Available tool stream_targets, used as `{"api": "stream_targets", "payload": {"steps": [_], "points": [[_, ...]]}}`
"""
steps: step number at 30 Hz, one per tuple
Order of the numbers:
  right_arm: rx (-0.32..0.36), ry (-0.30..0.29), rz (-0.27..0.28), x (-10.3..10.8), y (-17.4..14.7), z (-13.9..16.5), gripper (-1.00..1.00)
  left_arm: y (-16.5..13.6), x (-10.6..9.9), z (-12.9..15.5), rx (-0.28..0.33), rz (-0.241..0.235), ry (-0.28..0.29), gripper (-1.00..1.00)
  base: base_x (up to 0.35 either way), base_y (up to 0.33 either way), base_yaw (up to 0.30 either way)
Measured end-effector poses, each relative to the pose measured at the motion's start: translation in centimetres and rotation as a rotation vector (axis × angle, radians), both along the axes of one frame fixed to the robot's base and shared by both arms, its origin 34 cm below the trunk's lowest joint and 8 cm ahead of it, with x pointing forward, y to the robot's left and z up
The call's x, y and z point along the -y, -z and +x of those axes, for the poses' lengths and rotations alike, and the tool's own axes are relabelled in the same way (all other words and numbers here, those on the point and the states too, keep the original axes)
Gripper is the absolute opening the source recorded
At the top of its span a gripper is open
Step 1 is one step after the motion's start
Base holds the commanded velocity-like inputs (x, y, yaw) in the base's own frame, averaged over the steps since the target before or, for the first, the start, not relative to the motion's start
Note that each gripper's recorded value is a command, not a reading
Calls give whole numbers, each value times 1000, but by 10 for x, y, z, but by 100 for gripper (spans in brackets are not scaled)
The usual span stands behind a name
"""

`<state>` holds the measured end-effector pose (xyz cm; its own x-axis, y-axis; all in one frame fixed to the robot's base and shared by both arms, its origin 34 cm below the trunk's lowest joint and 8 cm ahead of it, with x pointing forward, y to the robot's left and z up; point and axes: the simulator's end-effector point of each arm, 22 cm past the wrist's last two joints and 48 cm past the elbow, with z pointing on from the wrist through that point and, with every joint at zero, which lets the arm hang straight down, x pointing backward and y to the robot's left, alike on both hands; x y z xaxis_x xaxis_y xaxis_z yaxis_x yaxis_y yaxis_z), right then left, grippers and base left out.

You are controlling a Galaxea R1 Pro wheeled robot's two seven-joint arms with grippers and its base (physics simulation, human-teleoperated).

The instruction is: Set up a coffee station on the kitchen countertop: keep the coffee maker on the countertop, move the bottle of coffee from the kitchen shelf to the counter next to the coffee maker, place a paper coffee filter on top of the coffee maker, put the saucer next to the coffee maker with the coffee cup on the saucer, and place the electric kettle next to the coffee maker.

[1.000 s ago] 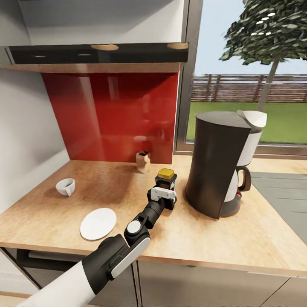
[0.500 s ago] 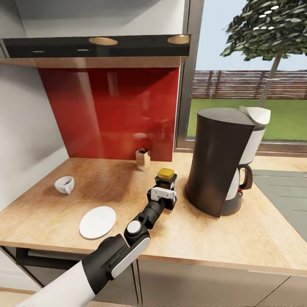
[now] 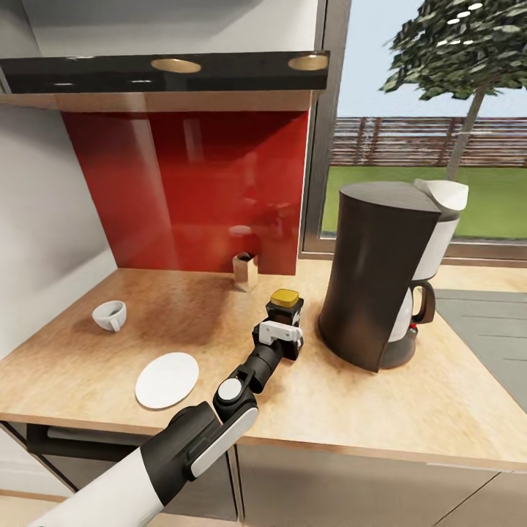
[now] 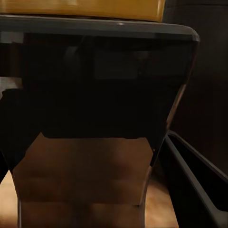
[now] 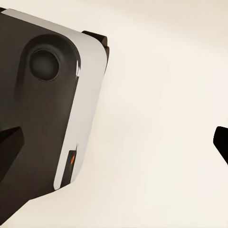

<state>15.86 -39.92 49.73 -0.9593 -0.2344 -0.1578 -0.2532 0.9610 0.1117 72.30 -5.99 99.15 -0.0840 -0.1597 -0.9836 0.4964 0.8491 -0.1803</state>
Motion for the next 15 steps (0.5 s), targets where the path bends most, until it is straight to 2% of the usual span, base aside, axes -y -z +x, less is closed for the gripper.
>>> {"api": "stream_targets", "payload": {"steps": [15], "points": [[-11,0,0,0,0,-4,100,0,1,0,2,-4,2,-100,0,0,0]]}}
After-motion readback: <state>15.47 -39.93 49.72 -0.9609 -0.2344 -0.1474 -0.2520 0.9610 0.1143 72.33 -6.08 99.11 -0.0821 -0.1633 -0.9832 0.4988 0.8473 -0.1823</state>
